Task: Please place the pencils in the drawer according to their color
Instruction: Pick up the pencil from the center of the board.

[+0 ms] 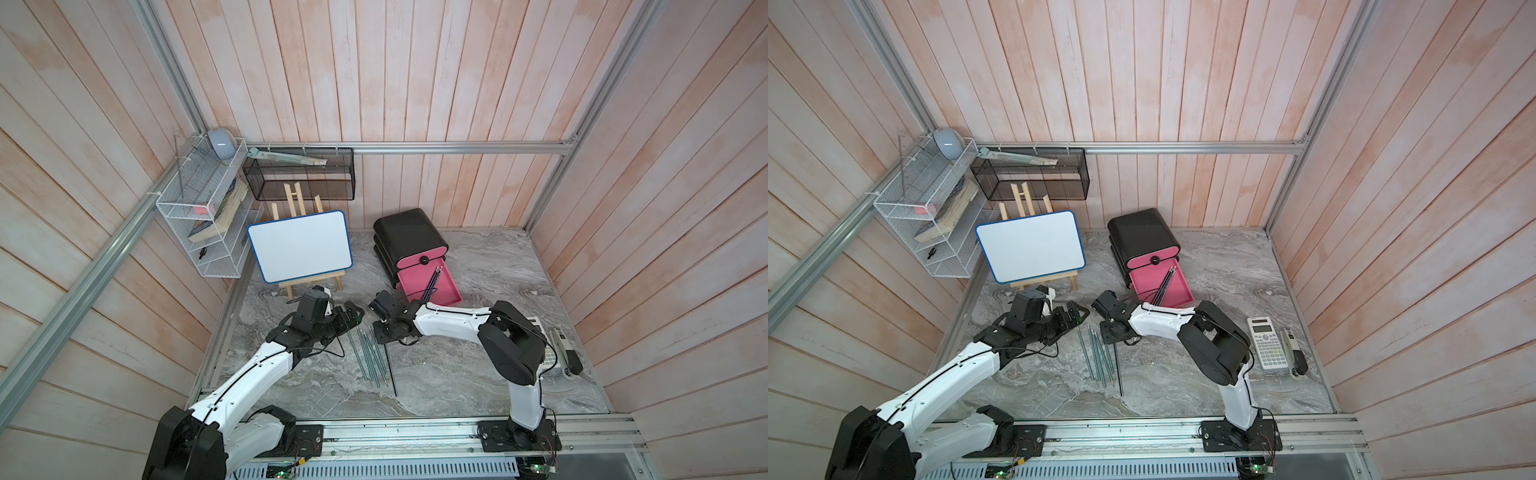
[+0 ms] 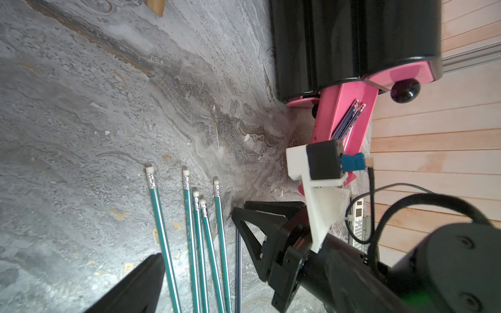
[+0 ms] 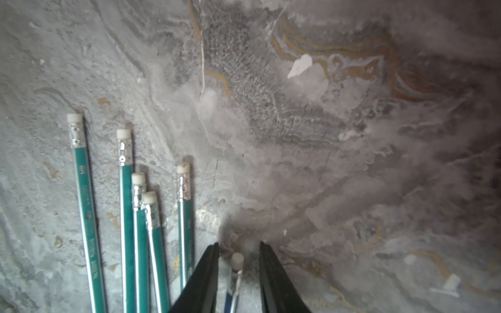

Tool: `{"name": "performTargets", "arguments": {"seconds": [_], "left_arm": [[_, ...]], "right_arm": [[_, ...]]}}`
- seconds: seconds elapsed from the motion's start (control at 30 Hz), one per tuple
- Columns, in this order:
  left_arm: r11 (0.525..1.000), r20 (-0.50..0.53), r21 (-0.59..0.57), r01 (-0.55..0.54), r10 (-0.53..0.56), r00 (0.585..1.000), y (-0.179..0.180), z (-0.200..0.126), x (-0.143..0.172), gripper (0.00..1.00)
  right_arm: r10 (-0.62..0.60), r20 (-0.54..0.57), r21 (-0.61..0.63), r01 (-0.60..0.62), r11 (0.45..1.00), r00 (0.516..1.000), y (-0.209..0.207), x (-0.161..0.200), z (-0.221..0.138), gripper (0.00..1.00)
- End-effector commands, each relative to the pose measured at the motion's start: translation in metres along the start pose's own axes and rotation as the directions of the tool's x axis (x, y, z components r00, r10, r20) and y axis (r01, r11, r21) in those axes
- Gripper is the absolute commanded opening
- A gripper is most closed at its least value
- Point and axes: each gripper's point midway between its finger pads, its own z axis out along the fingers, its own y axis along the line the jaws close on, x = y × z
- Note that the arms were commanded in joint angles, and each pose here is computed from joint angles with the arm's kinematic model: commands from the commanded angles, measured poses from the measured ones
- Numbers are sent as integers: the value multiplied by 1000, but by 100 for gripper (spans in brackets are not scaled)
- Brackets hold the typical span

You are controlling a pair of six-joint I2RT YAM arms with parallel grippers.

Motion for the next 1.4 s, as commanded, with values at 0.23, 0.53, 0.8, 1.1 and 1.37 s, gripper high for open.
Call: {"name": "performTargets", "arguments": {"seconds": [0.23, 0.53, 0.8, 1.1, 1.37], "left_arm": [[999, 18, 41, -10, 10, 1000, -6, -4, -3, 99], [999, 22, 47, -6, 5, 1000, -7, -4, -3, 100], [999, 25, 47, -4, 2, 1000, -7, -5, -4, 100], [999, 13, 50, -9, 9, 1000, -9, -4, -3, 100], [997, -19, 66, -36, 37, 999, -16, -2, 0, 99]], "right_arm": [[-82, -62, 120, 89, 989, 995, -13, 18, 12, 26], [-140, -95, 184, 156, 971, 986, -18, 34, 17, 24], [-135, -103, 198, 153, 968, 985, -22, 39, 21, 4], [-114, -53, 193, 122, 974, 992, -22, 26, 10, 0], [-31, 64, 94, 25, 995, 997, -18, -5, -30, 0]]}}
